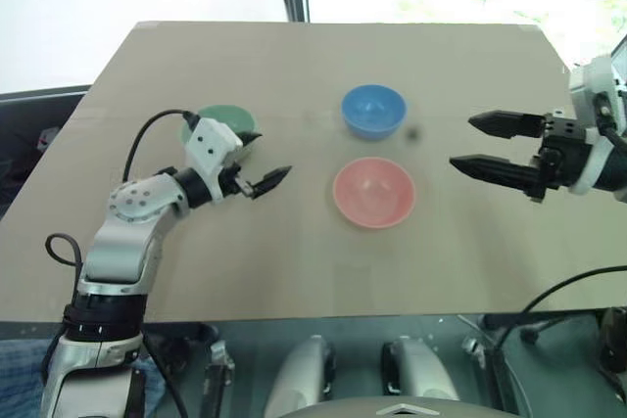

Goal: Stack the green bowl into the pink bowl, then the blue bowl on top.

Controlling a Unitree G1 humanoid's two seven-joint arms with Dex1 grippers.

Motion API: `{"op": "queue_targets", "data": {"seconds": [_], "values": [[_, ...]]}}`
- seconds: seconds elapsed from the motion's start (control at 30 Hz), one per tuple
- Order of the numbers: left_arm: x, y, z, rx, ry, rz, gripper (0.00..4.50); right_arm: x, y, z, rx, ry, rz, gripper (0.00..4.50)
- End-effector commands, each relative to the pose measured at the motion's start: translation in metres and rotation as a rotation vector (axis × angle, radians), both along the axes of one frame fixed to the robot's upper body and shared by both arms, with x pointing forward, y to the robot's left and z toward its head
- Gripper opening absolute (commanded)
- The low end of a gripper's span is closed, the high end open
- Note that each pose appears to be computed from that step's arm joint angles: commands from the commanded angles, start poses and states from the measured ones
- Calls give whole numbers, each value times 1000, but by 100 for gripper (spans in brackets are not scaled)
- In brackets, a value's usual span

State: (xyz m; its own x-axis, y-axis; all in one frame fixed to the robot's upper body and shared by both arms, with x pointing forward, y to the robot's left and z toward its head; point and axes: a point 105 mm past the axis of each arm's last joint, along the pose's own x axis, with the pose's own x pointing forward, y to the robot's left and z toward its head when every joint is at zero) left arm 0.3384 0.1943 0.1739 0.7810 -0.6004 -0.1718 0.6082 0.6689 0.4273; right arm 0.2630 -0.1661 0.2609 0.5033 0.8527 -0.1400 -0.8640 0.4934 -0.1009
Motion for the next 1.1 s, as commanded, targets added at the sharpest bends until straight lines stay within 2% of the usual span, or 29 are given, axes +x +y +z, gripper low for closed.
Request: {"op": "queue_targets", "data": {"seconds": [0.03,0.17,0.33,0.47,0.7,0.9,1.07,1.1], "values": [[6,8,8,83,-42,41,450,-12,-8,18,14,-109,10,446],[14,25,5,197,-47,106,450,-16,-13,22,36,-124,4,446],[16,32,1,221,-36,120,450,-17,-13,21,38,-122,-1,446],[17,39,-12,295,-22,128,450,-16,-12,20,28,-124,-5,446],[22,51,-31,333,26,169,450,-18,-13,23,38,-135,3,446],[45,47,-32,361,9,178,450,-23,-12,25,57,-141,30,446],[54,41,-30,389,-13,149,450,-22,-12,25,53,-145,23,446],[55,40,-31,388,-11,143,425,-23,-12,24,52,-147,23,449]]}}
